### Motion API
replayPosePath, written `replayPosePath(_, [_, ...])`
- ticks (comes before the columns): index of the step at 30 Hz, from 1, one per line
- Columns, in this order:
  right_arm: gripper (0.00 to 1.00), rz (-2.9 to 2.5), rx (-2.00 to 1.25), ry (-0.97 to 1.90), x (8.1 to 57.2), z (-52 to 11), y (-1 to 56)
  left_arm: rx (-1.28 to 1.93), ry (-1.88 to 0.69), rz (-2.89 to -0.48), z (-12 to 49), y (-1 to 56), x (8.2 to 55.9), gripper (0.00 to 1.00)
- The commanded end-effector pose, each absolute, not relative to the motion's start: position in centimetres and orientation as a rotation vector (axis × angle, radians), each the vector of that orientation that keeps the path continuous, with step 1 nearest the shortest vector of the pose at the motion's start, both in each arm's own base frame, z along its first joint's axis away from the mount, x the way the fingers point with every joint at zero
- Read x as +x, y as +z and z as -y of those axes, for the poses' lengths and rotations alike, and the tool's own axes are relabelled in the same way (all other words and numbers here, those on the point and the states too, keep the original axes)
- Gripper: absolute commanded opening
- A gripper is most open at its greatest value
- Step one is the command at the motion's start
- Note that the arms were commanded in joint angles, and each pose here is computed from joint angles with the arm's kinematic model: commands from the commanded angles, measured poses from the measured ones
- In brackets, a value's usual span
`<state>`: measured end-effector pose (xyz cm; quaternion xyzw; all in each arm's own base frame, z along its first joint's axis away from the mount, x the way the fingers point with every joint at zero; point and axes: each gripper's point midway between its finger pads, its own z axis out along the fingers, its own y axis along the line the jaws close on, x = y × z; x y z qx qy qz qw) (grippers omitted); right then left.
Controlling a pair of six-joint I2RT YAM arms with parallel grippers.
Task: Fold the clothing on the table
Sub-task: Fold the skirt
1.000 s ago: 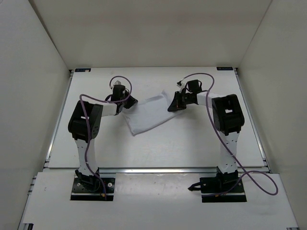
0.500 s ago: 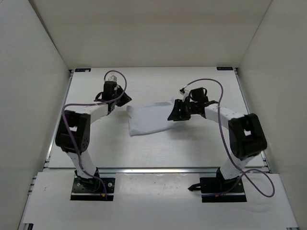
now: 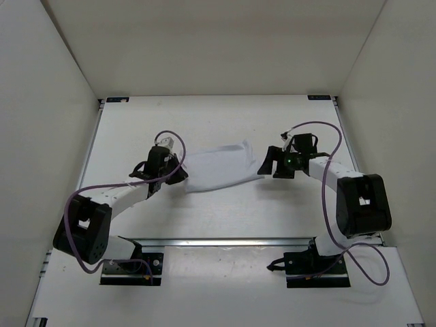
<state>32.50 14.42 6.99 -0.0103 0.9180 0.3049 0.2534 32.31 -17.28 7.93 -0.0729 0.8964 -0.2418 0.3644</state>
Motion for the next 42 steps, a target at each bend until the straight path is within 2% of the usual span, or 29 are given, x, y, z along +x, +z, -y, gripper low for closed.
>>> replayPosePath(1, [0.75, -2.479, -0.074, 0.801, 33.2, -14.1, 6.6, -0.183, -0.611, -2.287, 17.1, 8.0, 32.4, 0.06])
replayPosePath(7, [0.73, -2.509, -0.086, 0.816, 34.4, -15.0, 5.2, -0.185, -0.575, -2.327, 17.2, 6.5, 32.8, 0.04])
replayPosePath(13, [0.64, -2.560, -0.077, 0.831, 35.4, -15.5, 3.4, -0.202, -0.528, -2.397, 16.7, 4.1, 32.6, 0.03])
replayPosePath(16, [0.52, -2.572, -0.068, 0.844, 35.7, -15.6, 2.6, -0.212, -0.481, -2.426, 16.3, 3.3, 32.6, 0.02])
replayPosePath(20, [0.42, -2.591, -0.051, 0.867, 35.7, -15.7, 2.2, -0.232, -0.440, -2.469, 15.9, 2.1, 32.5, 0.01])
replayPosePath(21, [0.38, -2.601, -0.052, 0.887, 35.3, -15.8, 2.0, -0.229, -0.435, -2.475, 16.0, 2.0, 32.4, 0.00])
replayPosePath(23, [0.19, -2.602, -0.048, 0.897, 35.3, -15.9, 1.7, -0.239, -0.404, -2.516, 15.6, 1.0, 32.0, 0.00])
replayPosePath(24, [0.14, -2.608, -0.044, 0.908, 35.0, -15.9, 1.6, -0.247, -0.404, -2.511, 15.5, 1.3, 32.4, 0.00])
replayPosePath(25, [0.01, -2.602, -0.046, 0.922, 35.0, -16.1, 1.6, -0.239, -0.391, -2.535, 15.4, 0.8, 32.0, 0.00])
replayPosePath(33, [0.00, -2.547, -0.008, 0.894, 35.6, -14.8, 4.4, -0.225, -0.353, -2.621, 15.5, -0.6, 31.2, 0.00])
replayPosePath(38, [0.00, -2.421, -0.078, 0.853, 37.2, -13.9, 10.6, -0.166, -0.435, -2.629, 18.7, 0.1, 31.1, 0.00])
replayPosePath(42, [0.00, -2.335, -0.187, 0.867, 37.8, -16.1, 15.5, -0.125, -0.601, -2.667, 22.4, -0.5, 29.7, 0.00])
